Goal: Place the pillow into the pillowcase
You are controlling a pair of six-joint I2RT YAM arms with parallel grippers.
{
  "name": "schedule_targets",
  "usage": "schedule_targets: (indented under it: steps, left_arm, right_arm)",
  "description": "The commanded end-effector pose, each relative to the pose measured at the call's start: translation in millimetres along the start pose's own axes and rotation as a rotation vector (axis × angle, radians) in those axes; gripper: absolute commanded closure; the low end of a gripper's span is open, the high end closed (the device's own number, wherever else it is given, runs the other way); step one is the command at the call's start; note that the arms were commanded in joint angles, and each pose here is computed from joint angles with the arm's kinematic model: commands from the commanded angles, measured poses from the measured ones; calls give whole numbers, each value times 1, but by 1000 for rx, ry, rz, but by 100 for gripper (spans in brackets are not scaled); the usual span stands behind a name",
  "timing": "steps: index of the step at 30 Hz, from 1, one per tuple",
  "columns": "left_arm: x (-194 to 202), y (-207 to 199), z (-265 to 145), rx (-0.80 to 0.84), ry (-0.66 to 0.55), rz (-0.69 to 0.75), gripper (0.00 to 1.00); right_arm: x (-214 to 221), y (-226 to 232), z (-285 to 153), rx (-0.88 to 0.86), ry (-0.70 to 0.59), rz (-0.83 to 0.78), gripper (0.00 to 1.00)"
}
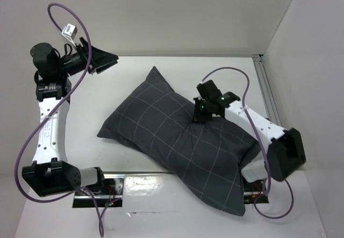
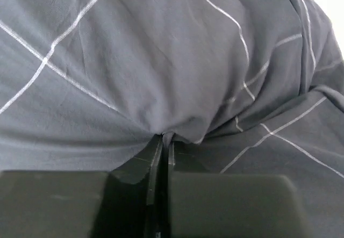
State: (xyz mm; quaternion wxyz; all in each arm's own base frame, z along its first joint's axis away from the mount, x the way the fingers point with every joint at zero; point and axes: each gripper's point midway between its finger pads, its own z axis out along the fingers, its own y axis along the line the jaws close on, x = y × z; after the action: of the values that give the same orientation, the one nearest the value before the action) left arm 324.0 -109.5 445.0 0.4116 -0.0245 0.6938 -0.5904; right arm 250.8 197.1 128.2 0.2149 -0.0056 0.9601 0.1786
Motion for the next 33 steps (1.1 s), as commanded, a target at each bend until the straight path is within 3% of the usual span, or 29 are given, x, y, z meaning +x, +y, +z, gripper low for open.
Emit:
schedule_targets:
  steps: [1,4,7,12,13,14,17,18,21,25,29,33]
  left_arm:
    - [11,-8,-4,0,8,109,34]
    - [15,3,-5,-33,4,98,34]
    - [15,13,-3,-49,4,86,35]
    - [10,29,2,-56,8,60,35]
    - [12,31,5,-55,18,43,35]
    - [11,29,6,-50,15,54,35]
    - [12,29,5,-57,20,51,31]
    - [13,33,5,-72,20,44,27]
    - [11,32,4,-85,17,73,13]
    - [10,40,3,-125,4,104,5]
    - [7,49,0,-192,-12,133,0]
    - [8,58,-3,-220,-13,120,0]
  right_arm:
    - [-35,30,25,-63,-19,-35,100]
    - [-104,16,37,23,-142,-31,100]
    - [-198,20,31,-14,-312,-17,100]
    - [-260,8,64,-8,-369,-94,100]
    - [-253,-3,87,29,-308,-116,95]
    - [-273,0,77,23,-346,-113,72]
    - [-288,12,60,-5,-394,-125,39]
    - [-292,15,48,-8,-423,-114,20]
    - [-304,27,-12,21,-561,-110,0]
    - [-305,0,-88,217,-706,-35,0]
    - [-272,-46,-148,451,-759,32,0]
    - [-224,-99,-167,646,-743,113,0]
